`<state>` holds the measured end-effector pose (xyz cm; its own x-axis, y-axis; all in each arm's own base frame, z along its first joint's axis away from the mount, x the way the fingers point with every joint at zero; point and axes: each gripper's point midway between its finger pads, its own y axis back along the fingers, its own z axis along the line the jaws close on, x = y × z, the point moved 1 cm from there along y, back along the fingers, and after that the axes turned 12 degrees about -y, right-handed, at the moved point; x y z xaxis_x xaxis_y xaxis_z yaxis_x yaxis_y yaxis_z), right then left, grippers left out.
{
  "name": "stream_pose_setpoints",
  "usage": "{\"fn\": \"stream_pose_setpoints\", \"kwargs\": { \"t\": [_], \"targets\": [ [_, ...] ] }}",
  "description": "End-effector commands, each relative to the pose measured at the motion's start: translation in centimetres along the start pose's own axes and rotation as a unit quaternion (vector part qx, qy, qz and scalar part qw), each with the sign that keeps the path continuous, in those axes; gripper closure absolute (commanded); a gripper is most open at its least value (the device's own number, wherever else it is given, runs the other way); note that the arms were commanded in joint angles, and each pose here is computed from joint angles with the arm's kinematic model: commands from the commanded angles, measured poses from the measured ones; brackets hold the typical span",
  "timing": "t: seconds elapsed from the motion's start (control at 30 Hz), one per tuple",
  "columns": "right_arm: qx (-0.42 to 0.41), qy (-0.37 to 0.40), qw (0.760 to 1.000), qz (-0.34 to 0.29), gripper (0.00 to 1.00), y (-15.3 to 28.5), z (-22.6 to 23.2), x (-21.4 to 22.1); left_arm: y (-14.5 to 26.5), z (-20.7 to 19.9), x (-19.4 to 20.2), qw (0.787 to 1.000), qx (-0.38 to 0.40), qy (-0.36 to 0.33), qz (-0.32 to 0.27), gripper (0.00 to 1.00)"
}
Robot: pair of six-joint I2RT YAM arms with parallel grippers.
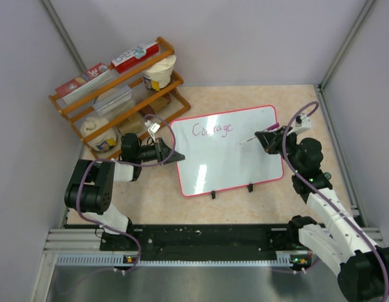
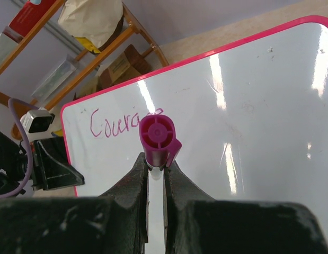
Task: Write a sentence on the whiteboard
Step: Write with the whiteboard marker on the whiteboard.
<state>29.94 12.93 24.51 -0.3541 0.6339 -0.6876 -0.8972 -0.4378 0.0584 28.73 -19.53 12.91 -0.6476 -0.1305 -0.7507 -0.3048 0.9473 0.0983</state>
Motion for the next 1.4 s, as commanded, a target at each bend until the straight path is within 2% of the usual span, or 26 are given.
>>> {"fn": "stream_pose_setpoints", "kwargs": {
  "t": [0.0, 0.63, 1.37],
  "targets": [
    [-0.036, 0.009, 0.999, -0.031, 1.00, -0.3, 2.2, -2.3, -0.1, 1.1, -1.3, 0.998, -0.032, -0.051, -0.027, 1.00],
    [-0.048, 0.003, 0.998, -0.029, 1.00, -2.1, 3.0, -3.1, -0.2, 1.2, -1.4, 0.998, -0.032, -0.050, -0.025, 1.00],
    [-0.053, 0.029, 0.997, -0.046, 1.00, -4.1, 4.3, -5.6, -0.2, 1.3, -1.4, 0.998, -0.032, -0.051, -0.025, 1.00]
  ]
}}
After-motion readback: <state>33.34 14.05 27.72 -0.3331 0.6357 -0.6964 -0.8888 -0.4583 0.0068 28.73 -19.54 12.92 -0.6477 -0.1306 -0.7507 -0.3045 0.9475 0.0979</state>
